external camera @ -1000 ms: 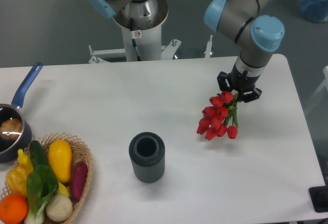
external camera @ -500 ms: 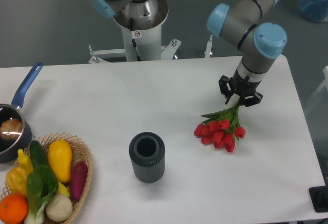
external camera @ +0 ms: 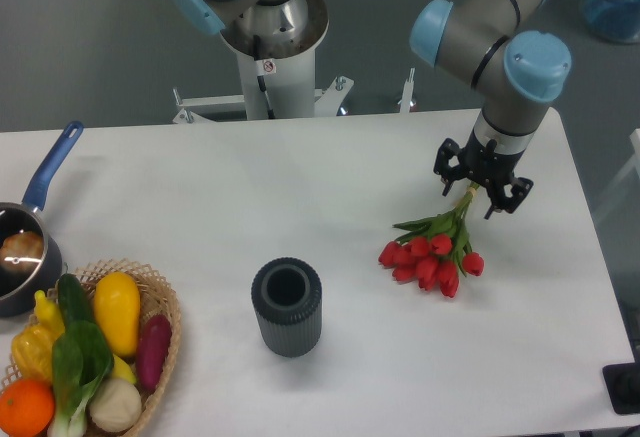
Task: Place the flowers on the table
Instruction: 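Raise the open gripper up away from the tulips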
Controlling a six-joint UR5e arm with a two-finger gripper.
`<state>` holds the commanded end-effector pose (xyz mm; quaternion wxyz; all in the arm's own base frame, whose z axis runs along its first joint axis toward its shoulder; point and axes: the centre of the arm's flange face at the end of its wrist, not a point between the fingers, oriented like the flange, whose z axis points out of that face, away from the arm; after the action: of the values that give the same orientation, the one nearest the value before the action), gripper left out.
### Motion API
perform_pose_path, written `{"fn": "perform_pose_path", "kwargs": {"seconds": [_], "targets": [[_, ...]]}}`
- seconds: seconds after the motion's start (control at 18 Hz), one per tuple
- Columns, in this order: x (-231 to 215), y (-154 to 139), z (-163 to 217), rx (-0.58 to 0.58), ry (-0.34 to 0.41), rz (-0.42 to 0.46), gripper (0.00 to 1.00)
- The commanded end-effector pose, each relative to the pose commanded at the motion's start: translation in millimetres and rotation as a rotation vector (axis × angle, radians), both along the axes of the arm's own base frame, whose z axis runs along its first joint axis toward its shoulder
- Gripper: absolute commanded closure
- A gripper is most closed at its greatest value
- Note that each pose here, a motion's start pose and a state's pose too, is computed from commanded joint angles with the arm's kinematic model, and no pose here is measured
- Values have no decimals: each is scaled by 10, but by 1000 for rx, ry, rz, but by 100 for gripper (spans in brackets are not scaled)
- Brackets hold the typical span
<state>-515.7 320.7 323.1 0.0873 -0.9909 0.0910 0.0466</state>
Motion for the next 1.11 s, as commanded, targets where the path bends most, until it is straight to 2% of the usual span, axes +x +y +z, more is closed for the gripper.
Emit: {"fn": "perform_pose_path", "kwargs": {"seconds": [0.5,0.78,0.94,1.11], "targets": [[183,139,797,225,87,-55,0],[206,250,987,251,135,-149,0],[170,255,1095,299,147,-179,0],[254,213,1157,292,159,-192,0]]}}
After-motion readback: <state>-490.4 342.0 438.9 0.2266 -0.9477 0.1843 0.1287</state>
